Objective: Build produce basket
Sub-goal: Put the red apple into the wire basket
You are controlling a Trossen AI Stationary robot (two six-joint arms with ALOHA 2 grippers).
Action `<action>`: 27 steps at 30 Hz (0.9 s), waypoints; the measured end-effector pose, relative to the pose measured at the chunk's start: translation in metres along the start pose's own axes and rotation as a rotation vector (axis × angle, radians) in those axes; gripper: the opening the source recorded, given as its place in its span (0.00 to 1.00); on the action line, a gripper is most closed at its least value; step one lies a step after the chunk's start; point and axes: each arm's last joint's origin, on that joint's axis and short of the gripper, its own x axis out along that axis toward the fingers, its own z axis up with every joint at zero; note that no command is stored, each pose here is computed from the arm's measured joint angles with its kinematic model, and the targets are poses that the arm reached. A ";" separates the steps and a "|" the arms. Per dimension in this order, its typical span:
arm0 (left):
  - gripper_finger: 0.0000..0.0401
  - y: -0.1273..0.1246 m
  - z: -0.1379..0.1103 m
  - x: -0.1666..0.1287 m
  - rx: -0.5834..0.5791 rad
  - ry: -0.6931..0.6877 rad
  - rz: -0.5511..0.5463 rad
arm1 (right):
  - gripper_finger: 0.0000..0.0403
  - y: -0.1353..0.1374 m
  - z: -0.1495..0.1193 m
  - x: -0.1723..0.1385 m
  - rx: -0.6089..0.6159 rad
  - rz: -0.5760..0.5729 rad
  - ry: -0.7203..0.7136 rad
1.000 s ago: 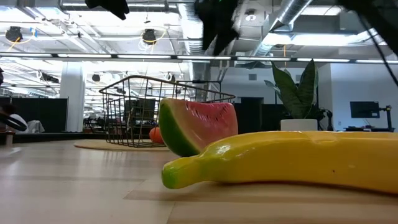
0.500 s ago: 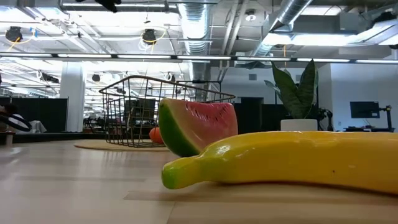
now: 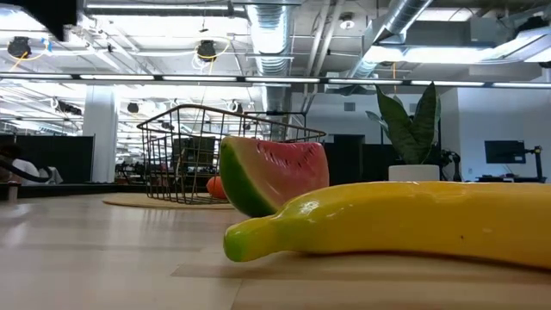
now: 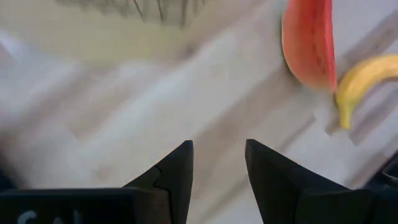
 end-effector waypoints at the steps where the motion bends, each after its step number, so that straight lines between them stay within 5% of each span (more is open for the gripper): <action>1: 0.33 -0.005 -0.008 0.004 -0.024 0.028 0.005 | 0.75 0.001 0.000 0.002 -0.011 -0.001 0.004; 6: 0.33 -0.029 -0.041 0.028 -0.054 0.083 -0.014 | 0.75 0.006 0.000 0.008 -0.053 0.003 0.024; 16: 0.33 -0.069 -0.066 0.056 0.396 0.165 -0.259 | 0.75 0.010 -0.002 0.012 -0.097 0.037 0.061; 27: 0.33 -0.077 -0.070 0.052 0.520 0.261 -0.383 | 0.75 0.010 -0.002 0.012 -0.100 0.047 0.067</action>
